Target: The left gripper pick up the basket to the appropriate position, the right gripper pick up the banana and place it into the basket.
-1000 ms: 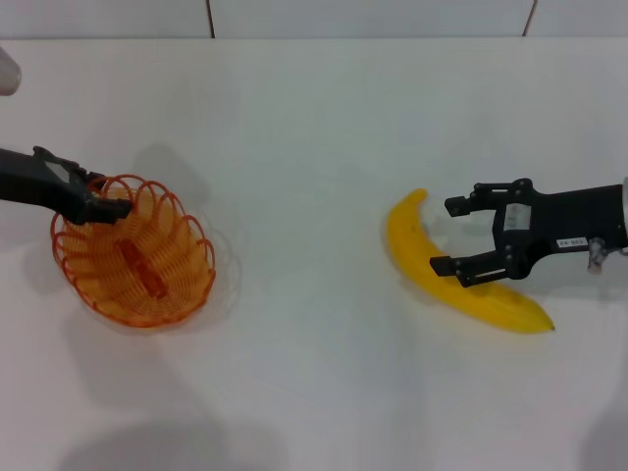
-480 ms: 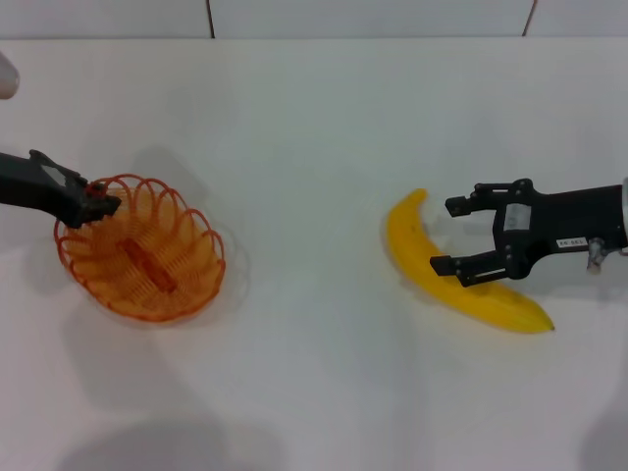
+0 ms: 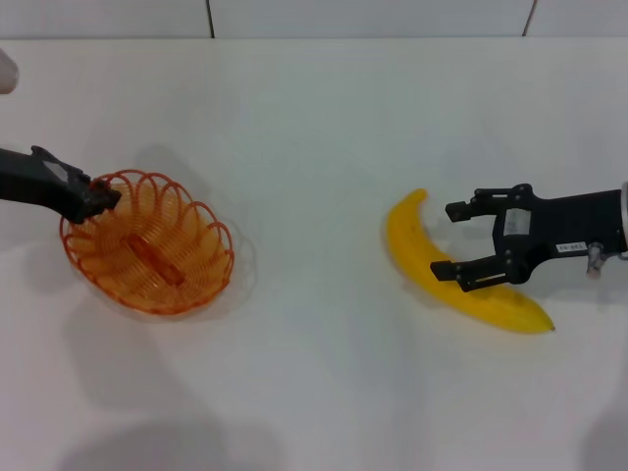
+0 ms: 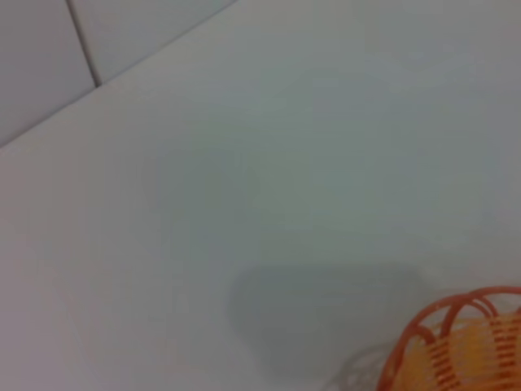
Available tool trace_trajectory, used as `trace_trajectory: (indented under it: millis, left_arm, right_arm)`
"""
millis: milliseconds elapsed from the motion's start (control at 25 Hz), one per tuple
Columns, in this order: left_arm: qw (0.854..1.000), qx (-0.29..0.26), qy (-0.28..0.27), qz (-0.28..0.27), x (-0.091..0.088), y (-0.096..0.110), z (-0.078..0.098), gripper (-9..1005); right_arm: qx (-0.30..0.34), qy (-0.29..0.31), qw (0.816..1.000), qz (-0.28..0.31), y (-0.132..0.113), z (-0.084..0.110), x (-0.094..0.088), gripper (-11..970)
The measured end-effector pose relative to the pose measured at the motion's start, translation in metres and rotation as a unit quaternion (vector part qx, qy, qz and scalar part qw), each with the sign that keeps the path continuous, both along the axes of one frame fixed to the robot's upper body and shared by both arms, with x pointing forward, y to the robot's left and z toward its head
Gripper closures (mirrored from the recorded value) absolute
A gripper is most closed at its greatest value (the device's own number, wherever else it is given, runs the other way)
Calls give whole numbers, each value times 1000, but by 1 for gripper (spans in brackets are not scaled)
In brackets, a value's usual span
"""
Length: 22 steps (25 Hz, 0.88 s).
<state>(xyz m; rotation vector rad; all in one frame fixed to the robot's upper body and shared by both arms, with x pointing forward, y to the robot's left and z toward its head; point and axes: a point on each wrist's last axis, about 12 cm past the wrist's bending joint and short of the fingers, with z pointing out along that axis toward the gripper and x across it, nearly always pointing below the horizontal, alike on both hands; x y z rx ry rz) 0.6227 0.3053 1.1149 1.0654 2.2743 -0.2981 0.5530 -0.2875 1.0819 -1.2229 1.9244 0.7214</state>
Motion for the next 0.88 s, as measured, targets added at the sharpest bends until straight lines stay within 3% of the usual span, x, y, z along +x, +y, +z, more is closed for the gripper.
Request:
trace_trajectory:
  millis: [880]
  left_arm:
    - [993, -102, -50, 9, 1, -9, 10, 896]
  right_arm:
    - [-4, 0, 1000, -8, 1, -3, 2, 114]
